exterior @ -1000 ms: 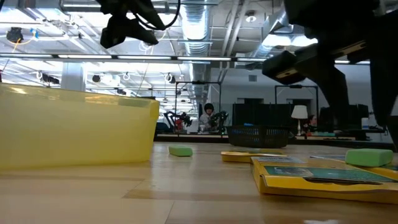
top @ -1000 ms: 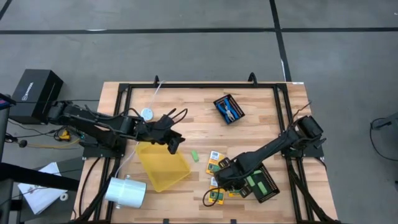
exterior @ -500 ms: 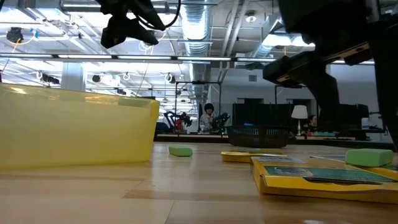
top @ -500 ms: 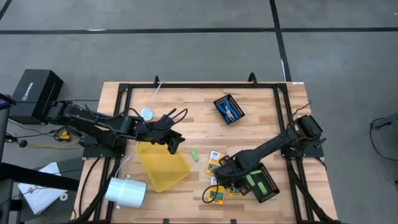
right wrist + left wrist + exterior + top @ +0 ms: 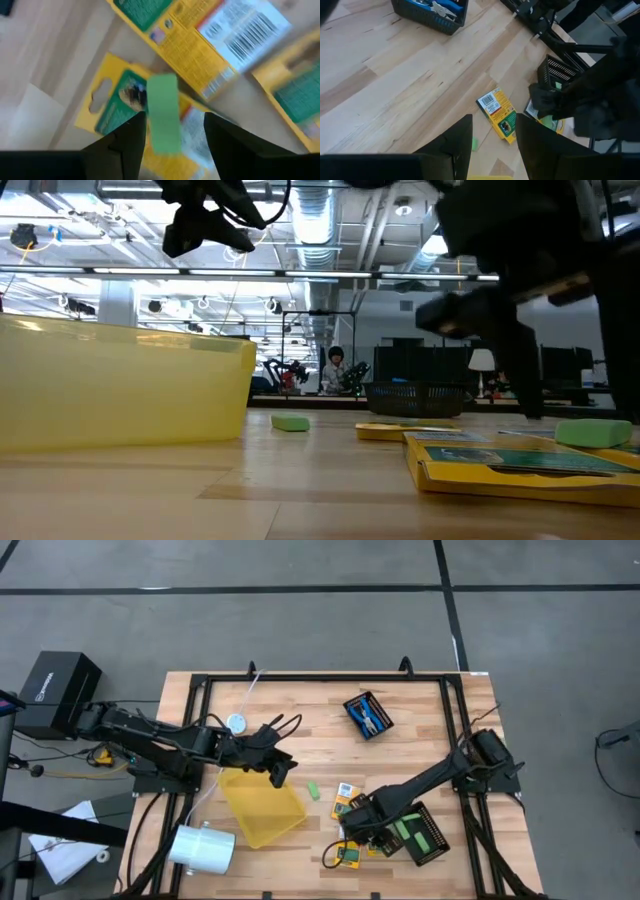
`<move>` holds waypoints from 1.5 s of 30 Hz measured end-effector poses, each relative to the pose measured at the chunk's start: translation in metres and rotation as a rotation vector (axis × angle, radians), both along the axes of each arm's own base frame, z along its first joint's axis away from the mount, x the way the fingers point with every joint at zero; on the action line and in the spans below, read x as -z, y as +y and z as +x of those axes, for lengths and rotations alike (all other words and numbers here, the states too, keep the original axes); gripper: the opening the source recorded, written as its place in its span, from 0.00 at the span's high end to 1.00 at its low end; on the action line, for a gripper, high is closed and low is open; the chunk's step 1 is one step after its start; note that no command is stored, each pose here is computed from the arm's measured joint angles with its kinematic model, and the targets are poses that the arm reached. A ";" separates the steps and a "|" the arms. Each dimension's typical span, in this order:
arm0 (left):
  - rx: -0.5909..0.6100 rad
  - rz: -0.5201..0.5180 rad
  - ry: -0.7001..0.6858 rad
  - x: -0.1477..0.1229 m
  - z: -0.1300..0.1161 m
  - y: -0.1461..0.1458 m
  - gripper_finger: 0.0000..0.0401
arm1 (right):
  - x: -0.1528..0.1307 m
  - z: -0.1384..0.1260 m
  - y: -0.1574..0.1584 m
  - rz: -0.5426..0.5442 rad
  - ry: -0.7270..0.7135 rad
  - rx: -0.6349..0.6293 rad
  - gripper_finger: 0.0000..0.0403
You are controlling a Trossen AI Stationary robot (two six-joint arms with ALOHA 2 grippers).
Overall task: Pick & Place School Supplies
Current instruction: Put the green eraser into the bottom black bin
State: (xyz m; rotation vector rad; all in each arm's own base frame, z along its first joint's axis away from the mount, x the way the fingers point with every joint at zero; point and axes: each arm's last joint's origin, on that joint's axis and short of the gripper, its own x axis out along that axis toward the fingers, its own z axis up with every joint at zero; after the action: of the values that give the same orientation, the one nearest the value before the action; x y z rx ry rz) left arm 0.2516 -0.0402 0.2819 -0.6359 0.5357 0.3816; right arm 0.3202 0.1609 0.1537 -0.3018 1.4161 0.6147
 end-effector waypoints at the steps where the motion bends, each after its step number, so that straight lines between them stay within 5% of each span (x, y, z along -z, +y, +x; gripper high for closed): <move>1: -0.002 0.001 0.000 0.000 0.000 0.000 0.65 | 0.005 0.000 0.001 -0.003 0.020 -0.003 0.53; 10: -0.002 0.001 0.001 0.000 0.000 0.000 0.65 | 0.009 0.005 0.002 0.005 -0.007 0.013 0.56; 25: -0.002 -0.001 0.030 0.010 -0.002 0.000 0.65 | 0.008 0.018 -0.020 0.062 -0.015 0.105 0.99; 39: -0.004 -0.001 0.028 0.010 -0.002 0.000 0.65 | -0.002 0.019 -0.029 0.107 -0.029 0.115 1.00; 45: 0.004 0.013 0.030 0.010 -0.002 0.000 0.65 | -0.021 0.020 -0.043 0.170 -0.042 0.163 0.86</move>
State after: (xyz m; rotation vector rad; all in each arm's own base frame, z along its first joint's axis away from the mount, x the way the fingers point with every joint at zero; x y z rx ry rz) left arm 0.2494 -0.0397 0.2723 -0.6169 0.5629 0.3917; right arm 0.3397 0.1179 0.1743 -0.0636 1.3239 0.5864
